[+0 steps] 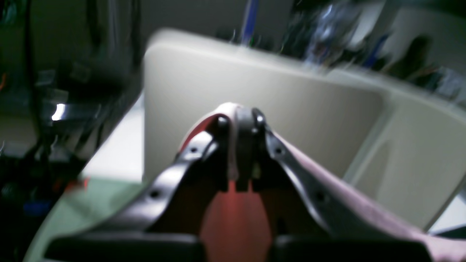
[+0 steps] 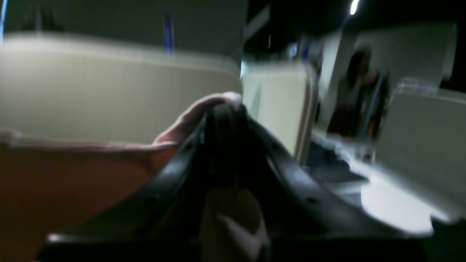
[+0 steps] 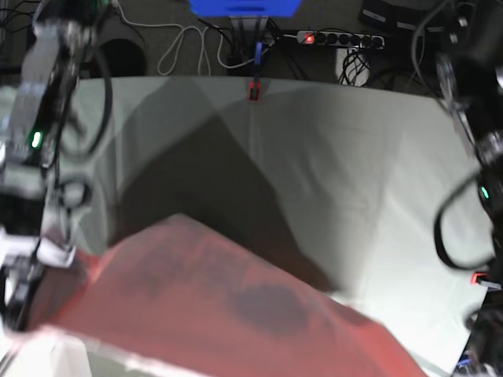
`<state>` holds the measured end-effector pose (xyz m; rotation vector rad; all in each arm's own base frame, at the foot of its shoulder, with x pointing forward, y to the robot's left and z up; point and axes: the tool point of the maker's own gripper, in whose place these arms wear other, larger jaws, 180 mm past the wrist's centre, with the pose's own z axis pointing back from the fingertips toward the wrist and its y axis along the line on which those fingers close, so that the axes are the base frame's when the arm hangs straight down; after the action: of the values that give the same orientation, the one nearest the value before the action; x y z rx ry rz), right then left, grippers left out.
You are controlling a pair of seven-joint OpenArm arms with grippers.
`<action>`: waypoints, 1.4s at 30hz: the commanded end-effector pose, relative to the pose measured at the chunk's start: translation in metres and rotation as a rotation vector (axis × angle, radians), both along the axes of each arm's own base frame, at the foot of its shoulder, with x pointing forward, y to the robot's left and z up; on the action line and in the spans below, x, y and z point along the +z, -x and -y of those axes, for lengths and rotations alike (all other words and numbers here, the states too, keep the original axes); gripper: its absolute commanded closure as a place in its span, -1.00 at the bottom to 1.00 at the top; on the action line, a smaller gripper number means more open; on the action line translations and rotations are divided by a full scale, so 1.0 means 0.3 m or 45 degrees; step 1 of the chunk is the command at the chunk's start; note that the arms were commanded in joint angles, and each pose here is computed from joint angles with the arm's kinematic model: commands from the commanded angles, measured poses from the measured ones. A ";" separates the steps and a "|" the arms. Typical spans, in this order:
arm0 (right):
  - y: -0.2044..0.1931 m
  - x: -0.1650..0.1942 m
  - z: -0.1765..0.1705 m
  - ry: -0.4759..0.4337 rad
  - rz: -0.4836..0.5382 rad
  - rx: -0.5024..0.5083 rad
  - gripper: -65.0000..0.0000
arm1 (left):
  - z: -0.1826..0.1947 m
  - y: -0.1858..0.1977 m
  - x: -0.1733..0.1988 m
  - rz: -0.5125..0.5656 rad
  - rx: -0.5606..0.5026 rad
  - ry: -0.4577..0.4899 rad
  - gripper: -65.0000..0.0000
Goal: Layout the t-shirt on the table in an organized manner, then fold the t-shirt properly
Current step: 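Lower the held shirt onto the table, laying it flat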
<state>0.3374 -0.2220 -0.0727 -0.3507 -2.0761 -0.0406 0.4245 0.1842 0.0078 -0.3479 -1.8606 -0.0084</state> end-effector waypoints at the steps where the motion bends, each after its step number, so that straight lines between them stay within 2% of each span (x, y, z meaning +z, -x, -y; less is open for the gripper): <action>1: 0.021 0.108 -0.004 0.027 0.149 -0.002 1.00 | 0.012 0.020 0.094 0.105 -0.005 -0.026 0.99; 3: 0.017 0.180 -0.003 0.030 0.233 -0.004 1.00 | 0.035 0.037 0.161 0.162 0.016 -0.119 0.99; 6: 0.027 0.289 0.004 0.097 0.355 -0.008 1.00 | 0.071 0.061 0.214 0.231 0.042 -0.208 0.99; 10: 0.036 0.398 0.015 0.168 0.453 -0.021 1.00 | 0.077 0.062 0.210 0.232 0.049 -0.218 0.99; 13: 0.027 0.437 0.023 0.206 0.465 -0.028 1.00 | 0.073 0.053 0.152 0.178 0.049 -0.213 0.99; 17: -0.120 0.389 -0.004 0.152 0.285 0.028 1.00 | 0.064 0.006 0.052 0.072 0.047 -0.166 0.99; 23: -0.407 0.145 -0.011 0.008 -0.033 0.080 1.00 | -0.005 -0.145 -0.162 -0.174 0.144 -0.096 0.99; 29: -0.644 -0.106 0.015 -0.062 -0.358 0.078 1.00 | -0.177 -0.247 -0.345 -0.331 0.329 -0.026 0.99; 35: -0.819 -0.187 -0.045 -0.087 -0.545 0.119 1.00 | -0.295 -0.364 -0.516 -0.548 0.408 0.058 0.99; 38: -0.880 -0.234 -0.054 -0.094 -0.699 0.111 1.00 | -0.311 -0.392 -0.582 -0.631 0.416 0.081 0.98; 40: -0.908 -0.247 -0.096 -0.079 -0.776 0.128 1.00 | -0.312 -0.414 -0.605 -0.677 0.412 0.098 0.88; 42: -0.917 -0.261 -0.113 -0.059 -0.820 0.132 0.88 | -0.323 -0.424 -0.635 -0.715 0.419 0.107 0.65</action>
<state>0.6034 -0.1866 -0.1931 -0.1845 -1.3487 0.0871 0.5439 0.2720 -0.2183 -0.0949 -1.2534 0.3574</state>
